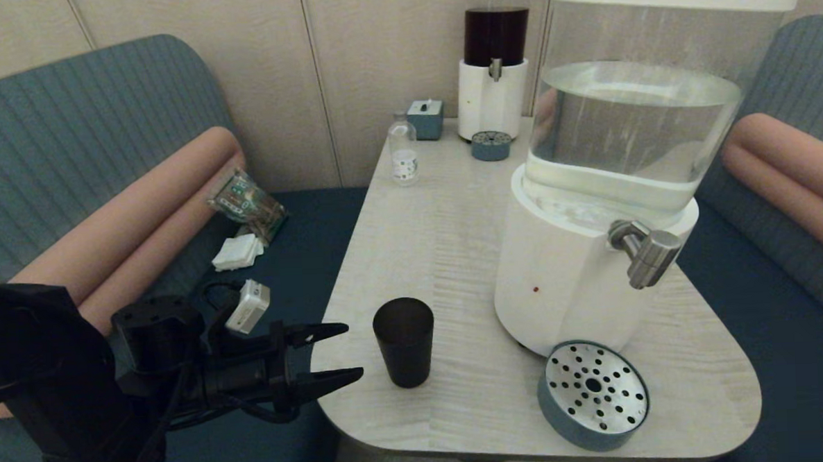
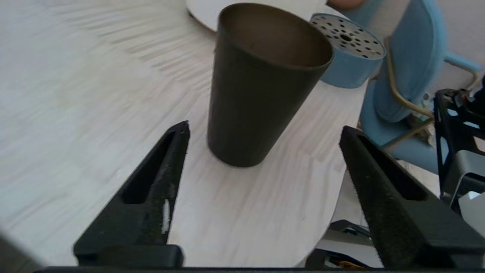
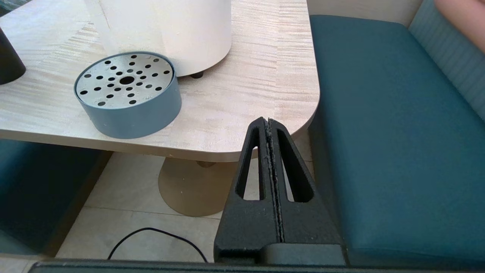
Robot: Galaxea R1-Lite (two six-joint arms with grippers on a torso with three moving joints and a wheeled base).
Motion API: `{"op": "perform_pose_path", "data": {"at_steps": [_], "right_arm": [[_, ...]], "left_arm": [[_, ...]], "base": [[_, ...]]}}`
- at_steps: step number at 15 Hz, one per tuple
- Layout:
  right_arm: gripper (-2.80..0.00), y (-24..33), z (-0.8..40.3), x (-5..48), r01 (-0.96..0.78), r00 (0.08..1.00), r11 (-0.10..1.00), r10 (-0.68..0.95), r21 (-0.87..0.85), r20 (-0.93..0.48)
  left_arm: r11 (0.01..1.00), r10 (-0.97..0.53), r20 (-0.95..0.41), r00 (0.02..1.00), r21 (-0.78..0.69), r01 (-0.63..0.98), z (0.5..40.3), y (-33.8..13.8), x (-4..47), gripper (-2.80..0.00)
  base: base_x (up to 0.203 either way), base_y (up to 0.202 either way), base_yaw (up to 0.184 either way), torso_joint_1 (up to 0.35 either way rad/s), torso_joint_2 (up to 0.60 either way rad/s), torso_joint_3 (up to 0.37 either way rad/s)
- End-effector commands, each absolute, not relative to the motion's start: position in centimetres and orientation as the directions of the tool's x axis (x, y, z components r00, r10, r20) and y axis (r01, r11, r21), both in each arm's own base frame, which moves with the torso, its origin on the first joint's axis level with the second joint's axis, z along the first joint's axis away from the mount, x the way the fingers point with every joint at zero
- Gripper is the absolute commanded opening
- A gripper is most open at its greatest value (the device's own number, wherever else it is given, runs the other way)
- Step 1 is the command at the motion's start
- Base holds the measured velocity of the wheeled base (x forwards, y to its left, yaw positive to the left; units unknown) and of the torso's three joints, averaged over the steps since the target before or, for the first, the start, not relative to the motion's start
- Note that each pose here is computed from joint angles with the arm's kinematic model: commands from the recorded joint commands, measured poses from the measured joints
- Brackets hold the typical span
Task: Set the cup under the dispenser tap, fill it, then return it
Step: Pick up the cup
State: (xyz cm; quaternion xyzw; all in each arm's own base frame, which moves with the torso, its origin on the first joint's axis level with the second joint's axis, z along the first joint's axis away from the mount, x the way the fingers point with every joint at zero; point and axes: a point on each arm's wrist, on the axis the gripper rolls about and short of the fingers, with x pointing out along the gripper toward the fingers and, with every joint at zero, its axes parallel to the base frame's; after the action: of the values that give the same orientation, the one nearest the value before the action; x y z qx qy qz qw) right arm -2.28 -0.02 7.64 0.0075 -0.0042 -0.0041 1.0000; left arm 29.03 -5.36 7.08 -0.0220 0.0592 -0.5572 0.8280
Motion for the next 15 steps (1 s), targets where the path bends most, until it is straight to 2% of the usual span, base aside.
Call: {"op": "perform_pose_path", "data": {"at_steps": [1,15], "right_arm": [[-2.8,0.0,7.6,-2.3,0.008,1.0,1.0,-0.009,0.015,0.008],[-2.8,0.0,7.6,-2.3,0.008,1.0,1.0,-0.008,0.015,0.008]], "left_arm": [[0.363,-0.931,-0.064,0.358,-0.085,0.928,7.1,-5.8,29.7,0.0],[0.266,-0.963,-0.048,0.263,-0.076,0.961,6.0,-10.1,32.4,0.0]], "base": [[0.0,0.0,0.0,0.0,0.0,0.0],[0.0,0.0,0.0,0.0,0.0,0.0]]}}
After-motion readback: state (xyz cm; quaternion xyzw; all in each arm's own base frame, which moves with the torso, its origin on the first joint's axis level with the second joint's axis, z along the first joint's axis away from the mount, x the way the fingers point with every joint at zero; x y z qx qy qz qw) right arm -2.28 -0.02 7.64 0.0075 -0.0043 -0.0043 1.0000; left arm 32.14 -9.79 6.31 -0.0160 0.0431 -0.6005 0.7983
